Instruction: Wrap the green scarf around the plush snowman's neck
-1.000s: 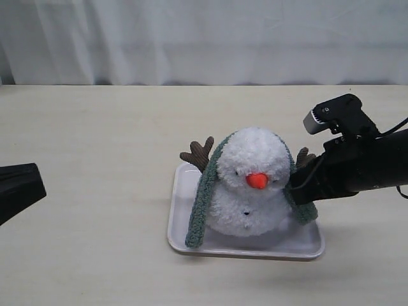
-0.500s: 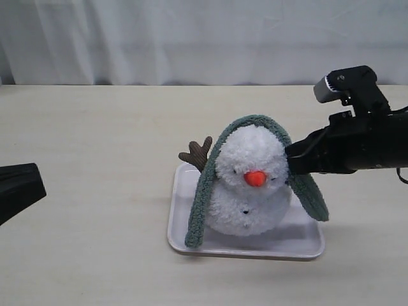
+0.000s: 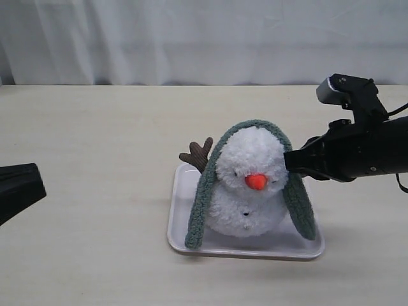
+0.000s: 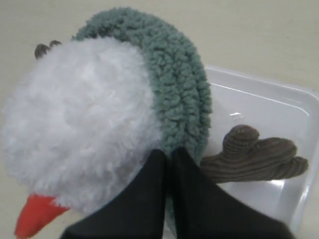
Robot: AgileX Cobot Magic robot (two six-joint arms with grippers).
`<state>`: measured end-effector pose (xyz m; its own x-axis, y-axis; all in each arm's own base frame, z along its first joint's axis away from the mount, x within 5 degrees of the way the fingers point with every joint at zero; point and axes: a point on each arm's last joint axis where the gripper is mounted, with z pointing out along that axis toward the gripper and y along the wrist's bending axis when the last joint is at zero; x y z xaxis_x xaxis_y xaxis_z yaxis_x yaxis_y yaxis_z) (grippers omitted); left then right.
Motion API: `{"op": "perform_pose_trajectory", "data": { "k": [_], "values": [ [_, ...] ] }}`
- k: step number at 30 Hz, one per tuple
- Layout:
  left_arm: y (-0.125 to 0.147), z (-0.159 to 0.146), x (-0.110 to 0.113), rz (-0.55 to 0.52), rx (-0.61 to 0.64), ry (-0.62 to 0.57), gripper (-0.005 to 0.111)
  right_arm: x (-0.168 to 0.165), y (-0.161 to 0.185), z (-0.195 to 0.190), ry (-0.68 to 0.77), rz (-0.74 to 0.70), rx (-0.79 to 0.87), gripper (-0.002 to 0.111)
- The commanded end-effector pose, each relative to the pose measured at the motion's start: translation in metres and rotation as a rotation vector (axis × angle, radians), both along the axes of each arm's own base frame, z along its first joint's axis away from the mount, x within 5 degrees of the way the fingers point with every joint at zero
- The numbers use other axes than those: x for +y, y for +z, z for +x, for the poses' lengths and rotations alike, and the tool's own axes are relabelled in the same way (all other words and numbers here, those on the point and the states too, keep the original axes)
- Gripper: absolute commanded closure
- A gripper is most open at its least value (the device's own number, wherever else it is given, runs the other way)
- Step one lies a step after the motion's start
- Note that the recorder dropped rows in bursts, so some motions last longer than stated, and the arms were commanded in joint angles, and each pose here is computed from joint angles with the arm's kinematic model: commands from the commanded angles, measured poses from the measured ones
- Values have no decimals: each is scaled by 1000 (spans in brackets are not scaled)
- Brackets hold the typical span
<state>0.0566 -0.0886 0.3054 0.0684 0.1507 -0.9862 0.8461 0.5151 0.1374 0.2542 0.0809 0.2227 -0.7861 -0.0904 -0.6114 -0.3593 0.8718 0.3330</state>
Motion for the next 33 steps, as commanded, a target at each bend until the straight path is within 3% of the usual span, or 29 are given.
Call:
{"op": "perform_pose_trajectory", "data": {
  "k": [1,24,33],
  "values": [
    [-1,-1,0,-11,14,-7,107,-5,-4,-2,-30,-53,46,104],
    [-1,-1,0,-12,13,-6,107,-4,-16,-14,22,-70,165,103],
    [-1,-1,0,-12,13,-6,107,0,-11,-12,62,-50,194,68]
  ]
}}
